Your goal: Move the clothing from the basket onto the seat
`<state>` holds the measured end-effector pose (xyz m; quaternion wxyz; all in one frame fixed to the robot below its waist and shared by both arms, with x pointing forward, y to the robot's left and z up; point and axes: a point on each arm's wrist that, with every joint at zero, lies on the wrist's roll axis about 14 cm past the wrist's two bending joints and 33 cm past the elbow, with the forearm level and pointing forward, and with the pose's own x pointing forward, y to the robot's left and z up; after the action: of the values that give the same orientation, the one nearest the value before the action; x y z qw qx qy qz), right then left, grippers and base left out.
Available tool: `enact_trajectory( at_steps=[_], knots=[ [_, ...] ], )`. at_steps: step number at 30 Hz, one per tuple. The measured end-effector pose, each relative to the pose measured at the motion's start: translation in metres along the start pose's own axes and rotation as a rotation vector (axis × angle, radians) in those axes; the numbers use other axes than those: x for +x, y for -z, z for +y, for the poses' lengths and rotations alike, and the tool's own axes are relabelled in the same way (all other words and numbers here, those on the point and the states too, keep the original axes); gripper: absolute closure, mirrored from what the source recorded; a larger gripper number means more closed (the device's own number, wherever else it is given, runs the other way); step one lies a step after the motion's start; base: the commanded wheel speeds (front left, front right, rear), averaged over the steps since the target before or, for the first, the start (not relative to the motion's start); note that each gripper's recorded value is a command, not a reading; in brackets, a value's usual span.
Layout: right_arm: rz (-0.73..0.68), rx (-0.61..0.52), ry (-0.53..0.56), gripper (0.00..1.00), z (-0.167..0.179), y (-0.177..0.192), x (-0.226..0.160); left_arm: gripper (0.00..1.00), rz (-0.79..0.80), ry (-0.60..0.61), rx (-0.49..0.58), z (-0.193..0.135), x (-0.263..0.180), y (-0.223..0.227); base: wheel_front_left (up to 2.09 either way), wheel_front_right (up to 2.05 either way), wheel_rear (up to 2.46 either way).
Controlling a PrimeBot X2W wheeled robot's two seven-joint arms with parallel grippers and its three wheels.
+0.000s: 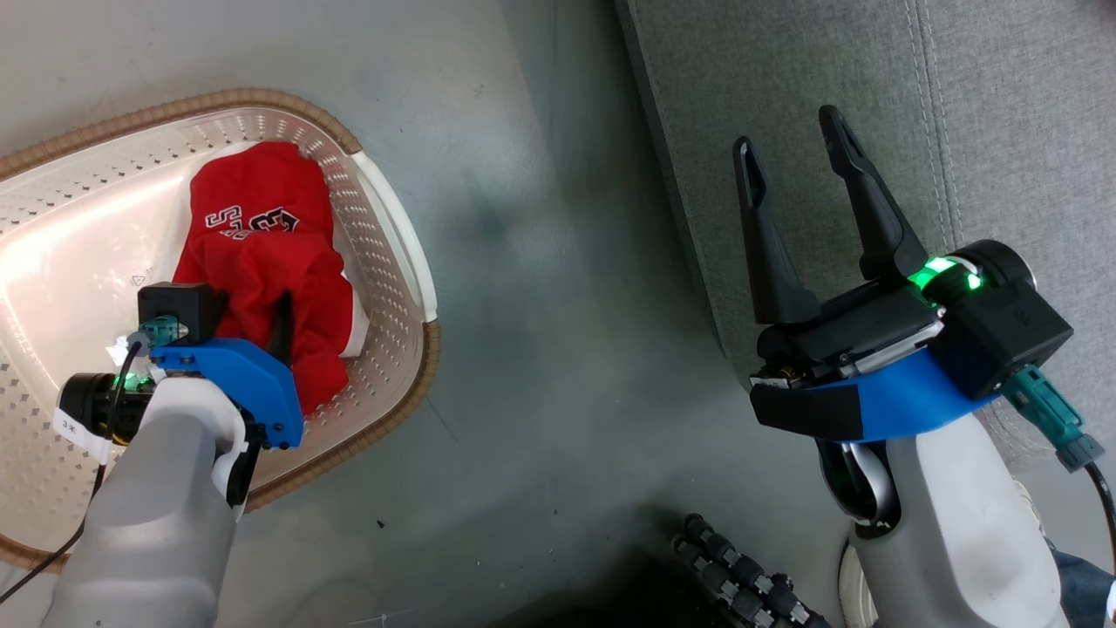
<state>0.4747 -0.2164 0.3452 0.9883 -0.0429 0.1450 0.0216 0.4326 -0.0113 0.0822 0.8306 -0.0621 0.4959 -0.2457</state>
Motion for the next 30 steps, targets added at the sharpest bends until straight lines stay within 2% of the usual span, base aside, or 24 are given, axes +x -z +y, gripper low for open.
enact_trajectory(
  at_steps=[1, 2, 3, 20, 30],
  knots=[
    [0.0, 0.0, -0.001, 0.0, 0.0, 0.0, 0.0, 0.03, 0.007, -0.003, 0.0, 0.001, 0.0, 0.001, 0.0, 0.0, 0.0],
    [0.001, 0.001, -0.002, 0.0, 0.001, 0.001, 0.0, 0.85, 0.013, -0.006, -0.002, 0.002, 0.0, 0.002, 0.0, 0.0, 0.0],
    [0.001, 0.002, -0.003, 0.0, 0.001, 0.001, 0.0, 1.0, 0.017, -0.007, -0.003, 0.002, 0.0, 0.003, 0.0, 0.0, 0.0],
    [-0.017, 0.01, -0.031, 0.0, 0.01, -0.004, 0.007, 1.0, 0.02, 0.009, -0.031, -0.003, -0.008, -0.002, 0.0, 0.0, 0.0],
    [-0.054, -0.01, -0.064, 0.0, 0.022, -0.028, 0.004, 1.0, -0.083, 0.008, -0.056, -0.016, -0.039, -0.038, 0.0, 0.0, 0.0]
  ],
)
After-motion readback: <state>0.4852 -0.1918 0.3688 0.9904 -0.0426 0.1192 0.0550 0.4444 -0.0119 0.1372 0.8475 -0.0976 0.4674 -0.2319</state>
